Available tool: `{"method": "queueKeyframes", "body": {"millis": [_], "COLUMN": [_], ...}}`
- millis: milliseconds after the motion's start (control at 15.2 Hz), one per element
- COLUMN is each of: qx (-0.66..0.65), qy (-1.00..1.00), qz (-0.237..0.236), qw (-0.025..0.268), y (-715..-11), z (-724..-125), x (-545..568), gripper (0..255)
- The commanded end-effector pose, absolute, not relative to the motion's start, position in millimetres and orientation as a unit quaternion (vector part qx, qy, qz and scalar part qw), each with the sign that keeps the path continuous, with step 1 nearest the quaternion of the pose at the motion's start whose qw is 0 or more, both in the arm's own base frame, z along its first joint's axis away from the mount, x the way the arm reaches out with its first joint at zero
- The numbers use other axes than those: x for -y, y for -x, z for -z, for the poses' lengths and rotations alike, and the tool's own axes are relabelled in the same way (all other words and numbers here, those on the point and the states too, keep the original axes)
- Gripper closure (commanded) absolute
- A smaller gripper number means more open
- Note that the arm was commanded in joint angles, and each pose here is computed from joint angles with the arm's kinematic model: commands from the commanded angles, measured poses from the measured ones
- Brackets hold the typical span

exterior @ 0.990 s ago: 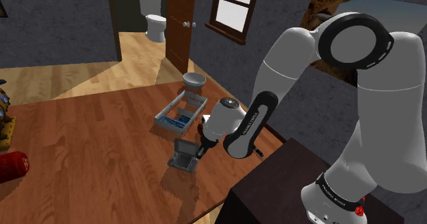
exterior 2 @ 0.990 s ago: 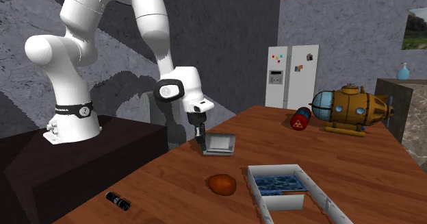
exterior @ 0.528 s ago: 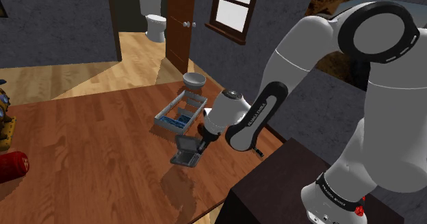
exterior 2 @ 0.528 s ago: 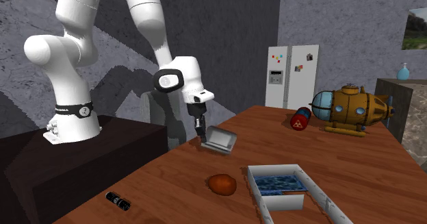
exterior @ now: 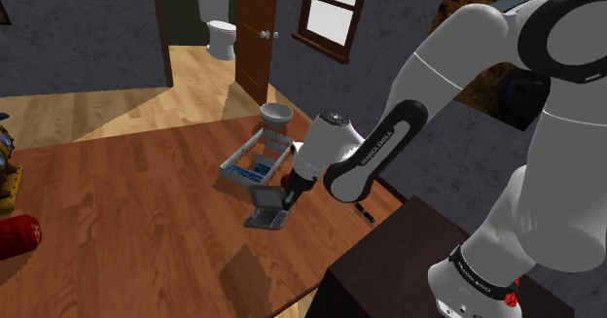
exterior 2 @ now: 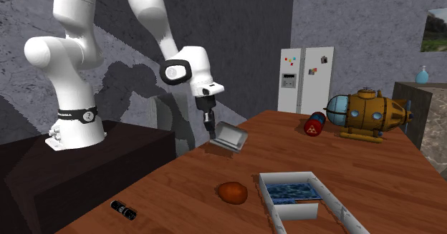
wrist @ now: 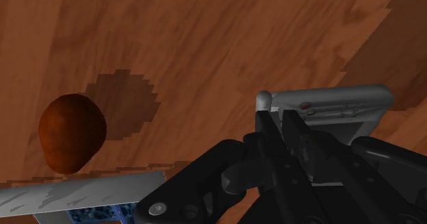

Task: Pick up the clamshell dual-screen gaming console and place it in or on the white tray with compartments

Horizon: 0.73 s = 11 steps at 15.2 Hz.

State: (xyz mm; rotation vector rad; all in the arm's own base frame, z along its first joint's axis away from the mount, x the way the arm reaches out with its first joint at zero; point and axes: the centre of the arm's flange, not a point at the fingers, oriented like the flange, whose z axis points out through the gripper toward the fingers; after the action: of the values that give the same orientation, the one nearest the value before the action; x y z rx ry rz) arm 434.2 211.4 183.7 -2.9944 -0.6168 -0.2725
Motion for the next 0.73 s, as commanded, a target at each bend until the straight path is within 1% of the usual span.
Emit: {"method": "queueKeyframes", "body": {"millis": [0,660], "qx": [0.201,0.201], "qy": [0.975,0.975], "qz": [0.089,0.089], "qw": [0.036,0.036], "y": [-446,-557], "z": [-188,-184], "x": [-205,-134], "gripper": [255,255]}}
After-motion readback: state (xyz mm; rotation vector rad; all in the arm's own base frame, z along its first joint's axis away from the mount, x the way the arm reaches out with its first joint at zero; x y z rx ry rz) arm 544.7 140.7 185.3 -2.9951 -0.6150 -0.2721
